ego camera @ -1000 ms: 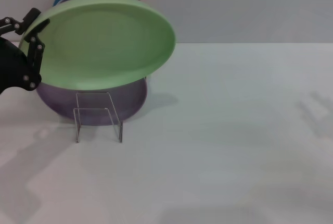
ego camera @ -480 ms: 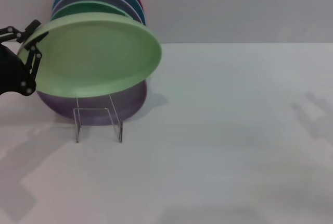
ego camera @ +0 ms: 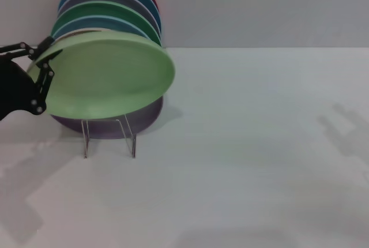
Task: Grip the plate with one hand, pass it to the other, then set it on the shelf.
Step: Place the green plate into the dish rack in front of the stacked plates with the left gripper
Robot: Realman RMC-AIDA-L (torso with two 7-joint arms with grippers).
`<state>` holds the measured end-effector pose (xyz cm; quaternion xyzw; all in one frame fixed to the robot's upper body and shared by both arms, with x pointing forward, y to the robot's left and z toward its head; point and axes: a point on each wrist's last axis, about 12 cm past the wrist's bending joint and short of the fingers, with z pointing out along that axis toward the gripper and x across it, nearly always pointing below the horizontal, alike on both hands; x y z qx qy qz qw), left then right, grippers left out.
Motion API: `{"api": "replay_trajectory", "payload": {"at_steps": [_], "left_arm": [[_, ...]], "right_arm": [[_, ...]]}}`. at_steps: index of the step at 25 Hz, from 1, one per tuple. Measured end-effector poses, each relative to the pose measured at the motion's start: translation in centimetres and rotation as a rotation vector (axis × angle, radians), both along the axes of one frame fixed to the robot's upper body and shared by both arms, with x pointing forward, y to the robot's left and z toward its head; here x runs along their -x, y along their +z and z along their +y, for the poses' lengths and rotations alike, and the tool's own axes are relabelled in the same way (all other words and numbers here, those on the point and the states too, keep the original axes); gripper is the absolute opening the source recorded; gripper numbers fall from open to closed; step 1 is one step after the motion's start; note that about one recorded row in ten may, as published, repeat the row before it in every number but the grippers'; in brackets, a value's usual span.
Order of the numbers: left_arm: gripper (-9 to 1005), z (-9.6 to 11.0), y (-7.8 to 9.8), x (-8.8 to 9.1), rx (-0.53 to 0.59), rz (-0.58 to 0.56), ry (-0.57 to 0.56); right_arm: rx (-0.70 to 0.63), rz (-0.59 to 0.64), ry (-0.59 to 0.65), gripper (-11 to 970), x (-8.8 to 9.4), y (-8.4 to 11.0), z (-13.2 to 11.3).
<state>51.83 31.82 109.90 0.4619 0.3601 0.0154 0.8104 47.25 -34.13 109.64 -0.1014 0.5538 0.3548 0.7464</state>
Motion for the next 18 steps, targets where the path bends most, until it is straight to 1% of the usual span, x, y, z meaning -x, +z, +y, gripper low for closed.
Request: {"api": "replay_trajectory", "payload": {"at_steps": [3, 11, 12, 16, 18], "left_arm": [[65, -0.2, -0.5, 0.1, -0.011, 0.014, 0.009], [65, -0.4, -1.0, 0.2, -0.031, 0.037, 0.025], [65, -0.5, -1.4, 0.1, -0.044, 0.048, 0.039], [65, -0.8, -1.8, 0.0, -0.058, 0.062, 0.057], [65, -0.8, -1.8, 0.0, -0.058, 0.062, 0.057]], "right_arm": [[0.0, 0.0, 0.0, 587, 0.0, 0.0, 0.0], [0.001, 0.0, 0.001, 587, 0.0, 0.0, 0.0], [0.003, -0.001, 0.0, 587, 0.0, 0.0, 0.0], [0.007, -0.005, -0.002, 587, 0.0, 0.0, 0.0], [0.008, -0.006, -0.003, 587, 0.0, 0.0, 0.0]]}}
